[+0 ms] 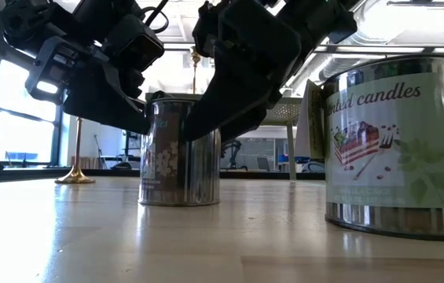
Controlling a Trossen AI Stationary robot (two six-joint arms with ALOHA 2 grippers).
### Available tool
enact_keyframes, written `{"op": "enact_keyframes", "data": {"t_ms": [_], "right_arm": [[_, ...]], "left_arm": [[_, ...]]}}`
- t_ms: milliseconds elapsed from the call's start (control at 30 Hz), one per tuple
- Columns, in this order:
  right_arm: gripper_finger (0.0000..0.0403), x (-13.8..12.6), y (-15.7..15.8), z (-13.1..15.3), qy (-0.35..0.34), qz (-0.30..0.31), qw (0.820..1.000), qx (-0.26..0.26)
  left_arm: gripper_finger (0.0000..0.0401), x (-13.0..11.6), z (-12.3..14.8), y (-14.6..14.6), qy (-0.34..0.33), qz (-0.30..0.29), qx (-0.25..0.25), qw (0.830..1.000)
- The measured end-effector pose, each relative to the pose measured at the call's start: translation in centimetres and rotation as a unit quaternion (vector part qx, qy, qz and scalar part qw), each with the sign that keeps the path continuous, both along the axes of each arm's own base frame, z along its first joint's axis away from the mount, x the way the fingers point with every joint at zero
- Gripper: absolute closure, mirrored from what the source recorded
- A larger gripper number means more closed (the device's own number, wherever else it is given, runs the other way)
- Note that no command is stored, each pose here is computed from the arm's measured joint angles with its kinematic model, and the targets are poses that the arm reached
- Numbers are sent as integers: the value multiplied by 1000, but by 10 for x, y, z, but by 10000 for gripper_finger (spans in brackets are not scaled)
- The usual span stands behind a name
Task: Pick & Place candle stick holders
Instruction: Put the top silver scented candle on the shelf
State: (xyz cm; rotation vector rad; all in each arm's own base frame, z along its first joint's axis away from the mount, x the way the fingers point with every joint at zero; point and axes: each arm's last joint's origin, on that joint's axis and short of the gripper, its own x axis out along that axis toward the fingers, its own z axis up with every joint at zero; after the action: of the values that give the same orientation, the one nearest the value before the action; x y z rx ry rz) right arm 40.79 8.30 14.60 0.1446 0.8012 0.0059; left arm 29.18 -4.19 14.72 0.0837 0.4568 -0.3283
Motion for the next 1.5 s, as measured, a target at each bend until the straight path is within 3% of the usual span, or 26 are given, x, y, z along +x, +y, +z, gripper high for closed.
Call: {"op": "enact_keyframes", "data": {"t_ms": [967,1500], "right_arm": [[90,0,0,0,-2,-12,1000,0],[90,7,1,4,-47,-12,999,9]], "left_arm": [[96,-1,1,-1,0,-21,6,1000],[95,-13,12,1,29,-23,8,999]]}}
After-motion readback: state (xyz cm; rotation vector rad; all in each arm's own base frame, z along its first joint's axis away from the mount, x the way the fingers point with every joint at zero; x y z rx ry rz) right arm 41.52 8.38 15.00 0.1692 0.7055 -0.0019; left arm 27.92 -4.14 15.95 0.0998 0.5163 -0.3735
